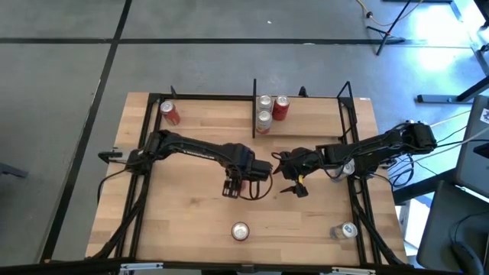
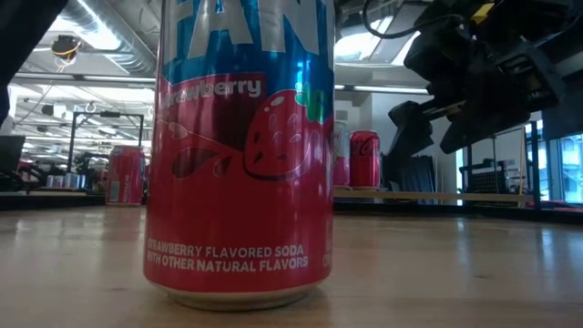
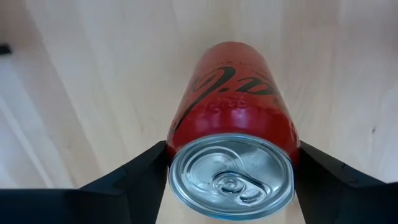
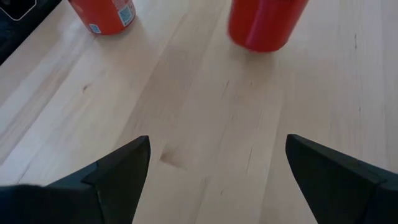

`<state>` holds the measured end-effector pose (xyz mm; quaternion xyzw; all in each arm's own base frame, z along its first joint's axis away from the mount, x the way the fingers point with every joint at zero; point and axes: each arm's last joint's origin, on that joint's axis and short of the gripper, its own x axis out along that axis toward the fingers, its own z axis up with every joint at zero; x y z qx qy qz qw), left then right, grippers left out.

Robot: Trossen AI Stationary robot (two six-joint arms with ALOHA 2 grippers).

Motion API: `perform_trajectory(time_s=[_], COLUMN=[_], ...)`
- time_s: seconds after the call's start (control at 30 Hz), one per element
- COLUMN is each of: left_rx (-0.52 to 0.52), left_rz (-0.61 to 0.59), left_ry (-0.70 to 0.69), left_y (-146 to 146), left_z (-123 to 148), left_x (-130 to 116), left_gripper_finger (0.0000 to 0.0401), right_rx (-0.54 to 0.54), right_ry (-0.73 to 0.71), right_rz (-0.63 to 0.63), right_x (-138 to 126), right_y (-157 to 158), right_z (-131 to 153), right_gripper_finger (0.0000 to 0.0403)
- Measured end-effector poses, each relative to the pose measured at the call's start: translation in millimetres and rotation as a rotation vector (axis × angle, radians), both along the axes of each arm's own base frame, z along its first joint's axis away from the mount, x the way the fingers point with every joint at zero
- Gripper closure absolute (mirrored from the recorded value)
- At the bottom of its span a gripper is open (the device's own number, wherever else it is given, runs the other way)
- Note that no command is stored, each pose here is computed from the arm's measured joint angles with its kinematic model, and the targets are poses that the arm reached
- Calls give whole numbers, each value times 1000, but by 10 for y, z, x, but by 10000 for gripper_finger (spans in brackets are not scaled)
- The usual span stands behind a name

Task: Place canned beverage on shelf
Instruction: Put the red black soda can on the shelf aligned with the other red black soda can

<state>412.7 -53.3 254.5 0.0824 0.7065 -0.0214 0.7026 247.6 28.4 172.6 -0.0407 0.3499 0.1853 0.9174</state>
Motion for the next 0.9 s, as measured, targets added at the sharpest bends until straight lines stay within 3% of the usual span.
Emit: perform_trajectory(time_s=[0.27, 0.9], left_rx=[-7, 17], left_rz=[-11, -44], left_ry=[-57, -113], left_y=[-59, -128], left_z=[10, -64], left_x=[43, 90], left_gripper_finger=[104, 98], right_rx=[1, 2], right_ry=[-1, -1], right_rz=[-2, -2], right_x=[1, 1], right_y=[0, 0], right_z=[2, 2], right_gripper_finger=[46, 46])
